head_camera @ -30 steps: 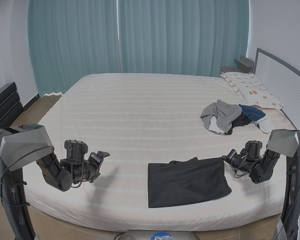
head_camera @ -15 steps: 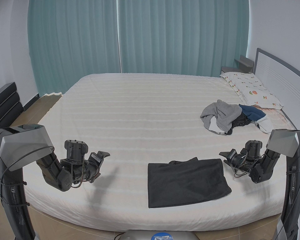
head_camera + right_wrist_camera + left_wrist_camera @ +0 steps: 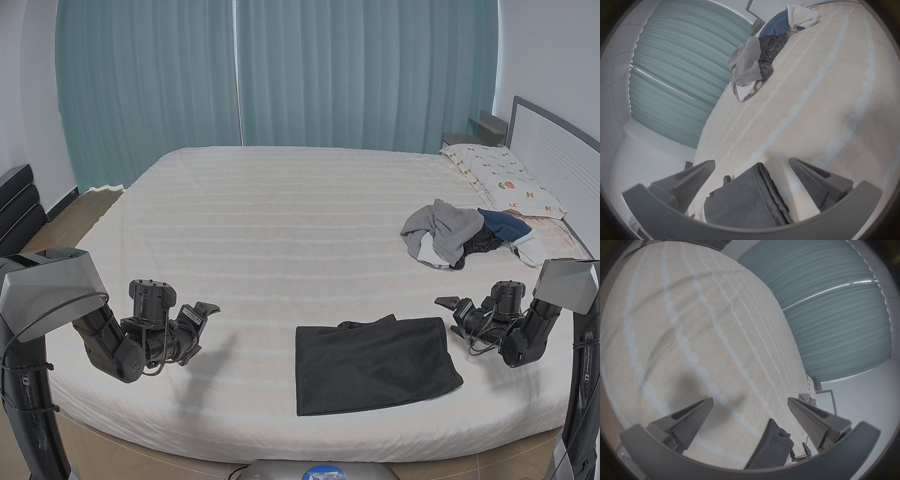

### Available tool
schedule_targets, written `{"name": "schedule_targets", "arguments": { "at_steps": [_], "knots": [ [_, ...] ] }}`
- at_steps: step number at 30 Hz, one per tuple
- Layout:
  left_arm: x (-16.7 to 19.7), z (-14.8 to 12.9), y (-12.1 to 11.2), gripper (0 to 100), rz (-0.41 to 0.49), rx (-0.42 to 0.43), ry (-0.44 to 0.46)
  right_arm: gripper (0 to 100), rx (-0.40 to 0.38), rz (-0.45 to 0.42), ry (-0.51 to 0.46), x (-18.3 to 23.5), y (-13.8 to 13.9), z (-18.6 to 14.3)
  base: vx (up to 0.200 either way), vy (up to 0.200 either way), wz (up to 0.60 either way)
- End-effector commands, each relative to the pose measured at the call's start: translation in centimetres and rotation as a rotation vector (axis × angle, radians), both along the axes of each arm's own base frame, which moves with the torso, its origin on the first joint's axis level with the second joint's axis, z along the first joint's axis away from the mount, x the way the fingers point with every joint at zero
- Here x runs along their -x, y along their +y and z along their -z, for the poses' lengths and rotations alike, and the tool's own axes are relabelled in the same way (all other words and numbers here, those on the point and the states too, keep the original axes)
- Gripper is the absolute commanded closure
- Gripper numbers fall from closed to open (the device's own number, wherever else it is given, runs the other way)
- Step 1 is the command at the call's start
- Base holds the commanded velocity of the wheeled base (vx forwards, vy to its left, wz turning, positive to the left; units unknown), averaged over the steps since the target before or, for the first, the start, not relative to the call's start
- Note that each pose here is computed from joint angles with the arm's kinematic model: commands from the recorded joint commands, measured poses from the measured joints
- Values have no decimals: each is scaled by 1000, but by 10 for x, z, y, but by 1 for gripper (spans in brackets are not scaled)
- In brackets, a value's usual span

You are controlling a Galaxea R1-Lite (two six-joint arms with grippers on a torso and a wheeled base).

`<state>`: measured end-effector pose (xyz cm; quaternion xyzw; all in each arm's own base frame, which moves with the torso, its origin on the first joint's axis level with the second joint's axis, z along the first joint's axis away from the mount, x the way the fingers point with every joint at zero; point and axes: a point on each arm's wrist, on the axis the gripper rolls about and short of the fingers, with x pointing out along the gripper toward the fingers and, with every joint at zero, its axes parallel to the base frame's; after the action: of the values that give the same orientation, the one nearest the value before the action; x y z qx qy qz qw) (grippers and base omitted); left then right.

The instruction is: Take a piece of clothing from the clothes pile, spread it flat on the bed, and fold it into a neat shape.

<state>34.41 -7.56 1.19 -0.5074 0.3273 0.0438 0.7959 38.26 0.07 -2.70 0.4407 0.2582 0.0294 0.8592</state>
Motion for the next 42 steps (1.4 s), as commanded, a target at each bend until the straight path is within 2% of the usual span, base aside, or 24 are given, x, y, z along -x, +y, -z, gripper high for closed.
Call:
{"name": "schedule_targets", "arguments": {
  "at_steps": [1, 3, 21, 42],
  "knots": [
    [0, 0, 0, 0, 0, 0, -1, 0, 0, 0, -2, 0, 0, -1, -200, 0, 0],
    [0, 0, 0, 0, 0, 0, 0, 0, 0, 0, -2, 0, 0, -1, -200, 0, 0],
    [-2, -1, 0, 0, 1, 2, -1, 0, 0, 0, 1, 1, 0, -1, 0, 0, 0],
    [-2, 0, 0, 0, 1, 2, -1, 0, 1, -1, 5, 2, 0, 0, 0, -200, 0]
  ]
}}
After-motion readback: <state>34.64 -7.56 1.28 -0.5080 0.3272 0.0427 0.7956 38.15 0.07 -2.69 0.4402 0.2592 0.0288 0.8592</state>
